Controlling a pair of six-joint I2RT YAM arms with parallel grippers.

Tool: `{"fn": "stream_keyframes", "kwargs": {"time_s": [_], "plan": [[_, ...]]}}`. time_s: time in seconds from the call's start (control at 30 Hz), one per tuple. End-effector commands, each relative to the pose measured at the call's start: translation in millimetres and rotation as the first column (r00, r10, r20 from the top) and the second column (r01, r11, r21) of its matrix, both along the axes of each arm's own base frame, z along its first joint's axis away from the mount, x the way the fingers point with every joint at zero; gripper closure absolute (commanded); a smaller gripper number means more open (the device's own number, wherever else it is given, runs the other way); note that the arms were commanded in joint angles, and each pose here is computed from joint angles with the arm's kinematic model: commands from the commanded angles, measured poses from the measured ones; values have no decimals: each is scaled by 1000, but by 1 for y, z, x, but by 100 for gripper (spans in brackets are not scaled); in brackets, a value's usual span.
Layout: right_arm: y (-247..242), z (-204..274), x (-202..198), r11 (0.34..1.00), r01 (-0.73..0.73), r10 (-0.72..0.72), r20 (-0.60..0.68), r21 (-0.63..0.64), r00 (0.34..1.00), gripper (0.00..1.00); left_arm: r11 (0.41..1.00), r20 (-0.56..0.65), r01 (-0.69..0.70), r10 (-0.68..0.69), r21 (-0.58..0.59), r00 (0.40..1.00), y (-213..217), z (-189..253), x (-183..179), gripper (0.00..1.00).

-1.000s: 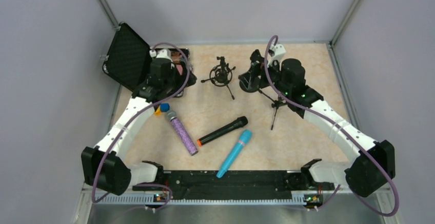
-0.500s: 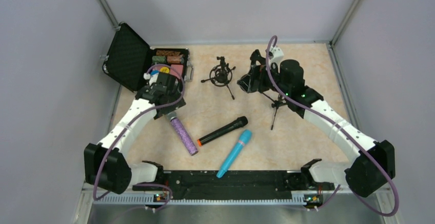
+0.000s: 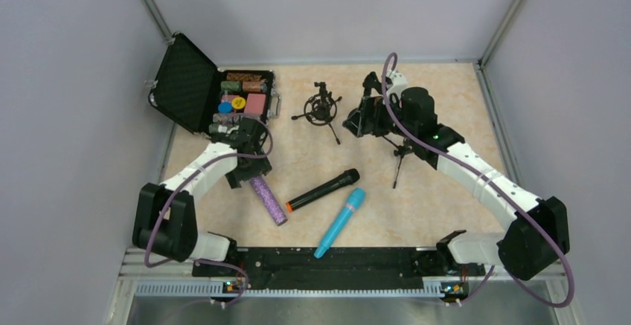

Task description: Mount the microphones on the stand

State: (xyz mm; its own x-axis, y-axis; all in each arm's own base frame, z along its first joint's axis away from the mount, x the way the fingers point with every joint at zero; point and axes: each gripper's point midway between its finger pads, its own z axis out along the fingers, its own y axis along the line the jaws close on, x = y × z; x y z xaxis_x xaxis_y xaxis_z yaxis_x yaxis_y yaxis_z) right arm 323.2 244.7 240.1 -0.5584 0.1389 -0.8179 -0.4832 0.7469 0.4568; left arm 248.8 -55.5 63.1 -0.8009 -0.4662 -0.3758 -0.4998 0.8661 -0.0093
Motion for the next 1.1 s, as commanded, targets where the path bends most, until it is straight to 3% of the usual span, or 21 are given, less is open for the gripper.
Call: {"fn": "stream_keyframes", "kwargs": {"time_s": [0.0,0.33,0.43,0.57,0.63,0.73,1.07], "plan": [[3,5,4,1000,-2,2,4,17,1000,1,1000,-11,-2,2,-6,1000,-3,-16,7,17],[3,4,4,1000,-1,1,-1,14,1000,1,1000,-53,0,-1,-30,999,-7,-48,13,28],[3,3,4,1000,-2,2,-4,12,1000,1,1000,-73,-3,1,-19,997,-6,-56,11,36],[3,4,3,1000,-4,4,-2,13,1000,1,1000,-92,-5,4,-7,996,-3,-60,7,60],[3,5,3,1000,-6,6,0,12,1000,1,1000,-90,-12,12,2,996,-1,-59,5,80],[4,5,4,1000,-8,8,5,10,1000,1,1000,-84,-12,13,13,996,2,-56,3,100],[9,7,6,999,-24,24,1,21,1000,1,999,7,-9,9,40,1000,9,-12,11,100]]}}
